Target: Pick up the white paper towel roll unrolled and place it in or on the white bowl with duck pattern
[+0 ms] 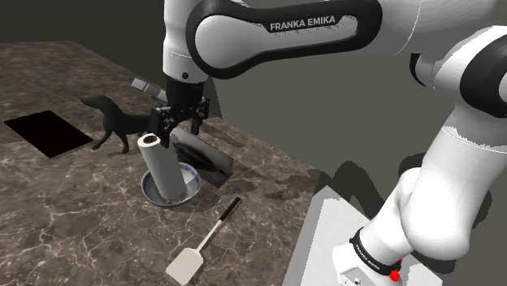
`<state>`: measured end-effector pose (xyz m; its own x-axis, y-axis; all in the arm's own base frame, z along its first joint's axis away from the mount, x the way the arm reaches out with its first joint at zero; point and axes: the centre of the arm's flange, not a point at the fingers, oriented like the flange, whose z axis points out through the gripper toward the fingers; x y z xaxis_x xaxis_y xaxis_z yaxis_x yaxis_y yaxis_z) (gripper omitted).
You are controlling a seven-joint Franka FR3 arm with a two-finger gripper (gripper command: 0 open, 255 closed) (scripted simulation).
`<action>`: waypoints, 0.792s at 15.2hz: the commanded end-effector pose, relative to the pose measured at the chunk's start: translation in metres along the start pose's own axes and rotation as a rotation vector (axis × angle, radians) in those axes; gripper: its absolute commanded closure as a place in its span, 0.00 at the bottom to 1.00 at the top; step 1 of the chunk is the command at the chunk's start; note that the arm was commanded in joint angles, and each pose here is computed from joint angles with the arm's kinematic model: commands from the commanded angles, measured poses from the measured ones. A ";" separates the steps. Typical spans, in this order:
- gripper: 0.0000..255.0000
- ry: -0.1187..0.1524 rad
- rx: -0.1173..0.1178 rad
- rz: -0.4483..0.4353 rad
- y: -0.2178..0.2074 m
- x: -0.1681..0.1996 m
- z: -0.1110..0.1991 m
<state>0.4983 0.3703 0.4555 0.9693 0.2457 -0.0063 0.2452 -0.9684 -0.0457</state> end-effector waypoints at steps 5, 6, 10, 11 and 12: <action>0.00 0.000 0.000 0.000 0.000 0.000 -0.050; 0.00 0.000 0.000 0.000 0.000 0.000 -0.050; 0.00 0.000 0.000 0.000 0.000 0.000 -0.050; 0.00 0.000 0.000 0.000 0.000 0.000 -0.050; 0.00 0.000 0.000 0.000 0.000 0.000 -0.050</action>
<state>0.4992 0.3682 0.5054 0.9693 0.2457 -0.0062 0.2452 -0.9684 -0.0457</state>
